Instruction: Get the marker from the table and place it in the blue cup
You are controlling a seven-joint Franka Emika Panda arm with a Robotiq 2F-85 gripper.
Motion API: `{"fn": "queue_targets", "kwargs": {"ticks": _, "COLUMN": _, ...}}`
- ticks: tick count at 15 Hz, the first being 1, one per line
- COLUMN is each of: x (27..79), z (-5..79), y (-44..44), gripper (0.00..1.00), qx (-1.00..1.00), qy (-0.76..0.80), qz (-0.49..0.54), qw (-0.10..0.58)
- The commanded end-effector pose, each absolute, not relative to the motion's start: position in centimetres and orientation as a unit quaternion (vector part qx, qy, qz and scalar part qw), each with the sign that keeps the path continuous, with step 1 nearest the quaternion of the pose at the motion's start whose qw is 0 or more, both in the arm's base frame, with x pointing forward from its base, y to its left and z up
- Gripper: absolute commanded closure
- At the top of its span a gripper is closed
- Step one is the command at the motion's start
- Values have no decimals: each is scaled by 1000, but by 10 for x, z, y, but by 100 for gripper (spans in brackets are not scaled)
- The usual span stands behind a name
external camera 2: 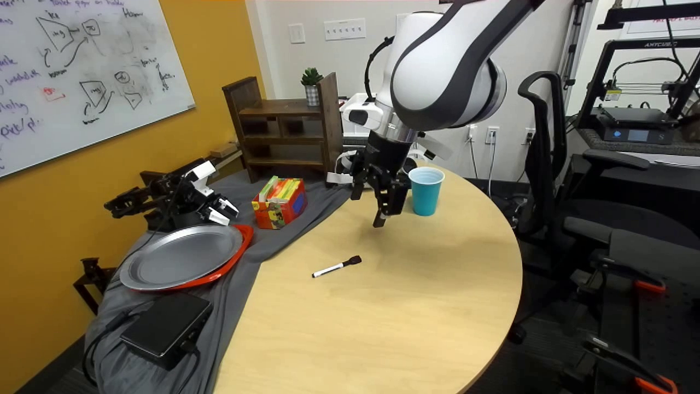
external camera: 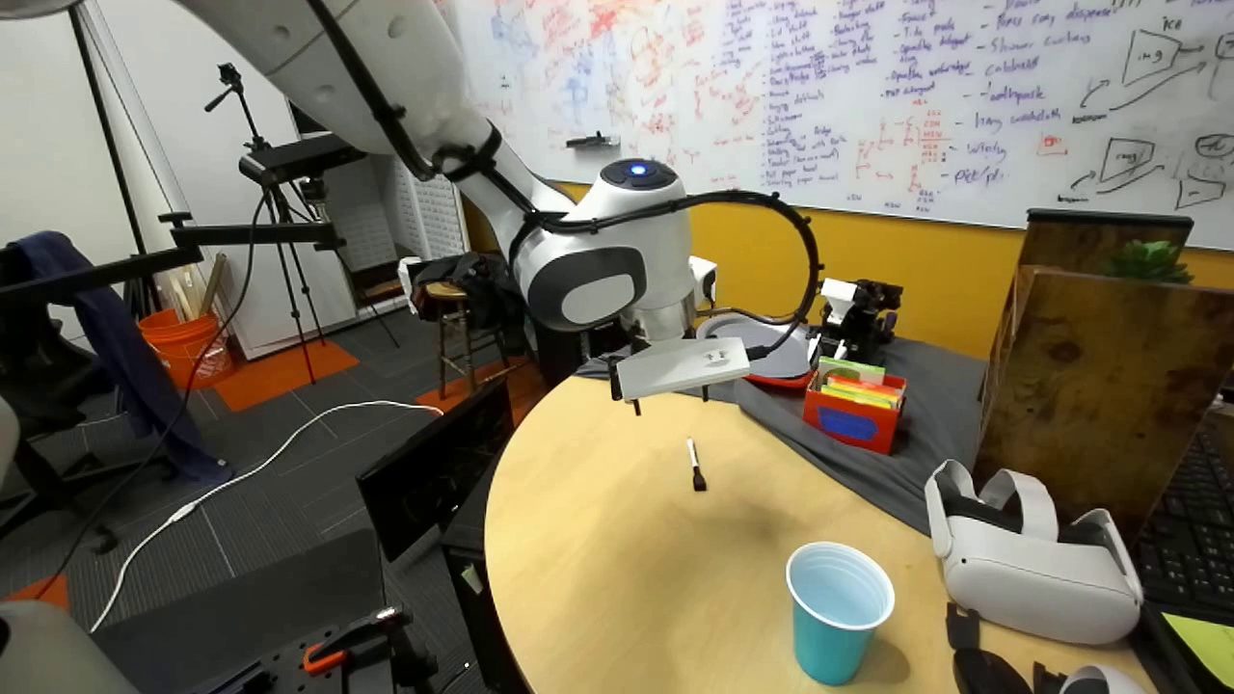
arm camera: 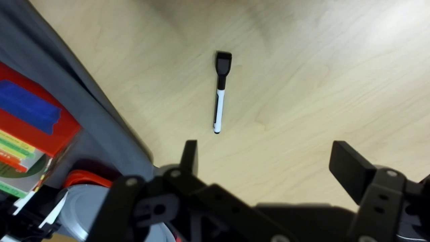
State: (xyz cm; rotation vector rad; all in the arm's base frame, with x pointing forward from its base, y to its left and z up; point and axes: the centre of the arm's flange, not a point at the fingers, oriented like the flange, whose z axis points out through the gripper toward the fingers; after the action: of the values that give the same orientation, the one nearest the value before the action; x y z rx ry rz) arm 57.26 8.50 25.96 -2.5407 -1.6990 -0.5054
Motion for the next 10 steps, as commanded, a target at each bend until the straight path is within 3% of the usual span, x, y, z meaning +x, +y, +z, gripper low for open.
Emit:
{"fn": "queue_targets", "kwargs": {"ticks": 1, "x": 593, "z": 249, "y": 86, "gripper": 0, "qx": -811, "qy": -561, "qz": -163, "qw": 24}}
{"fn": "queue_targets", "kwargs": {"ticks": 10, "x": 623, "z": 216, "y": 93, "gripper": 0, "qx": -810, "qy": -568, "qz": -142, "qw": 26}}
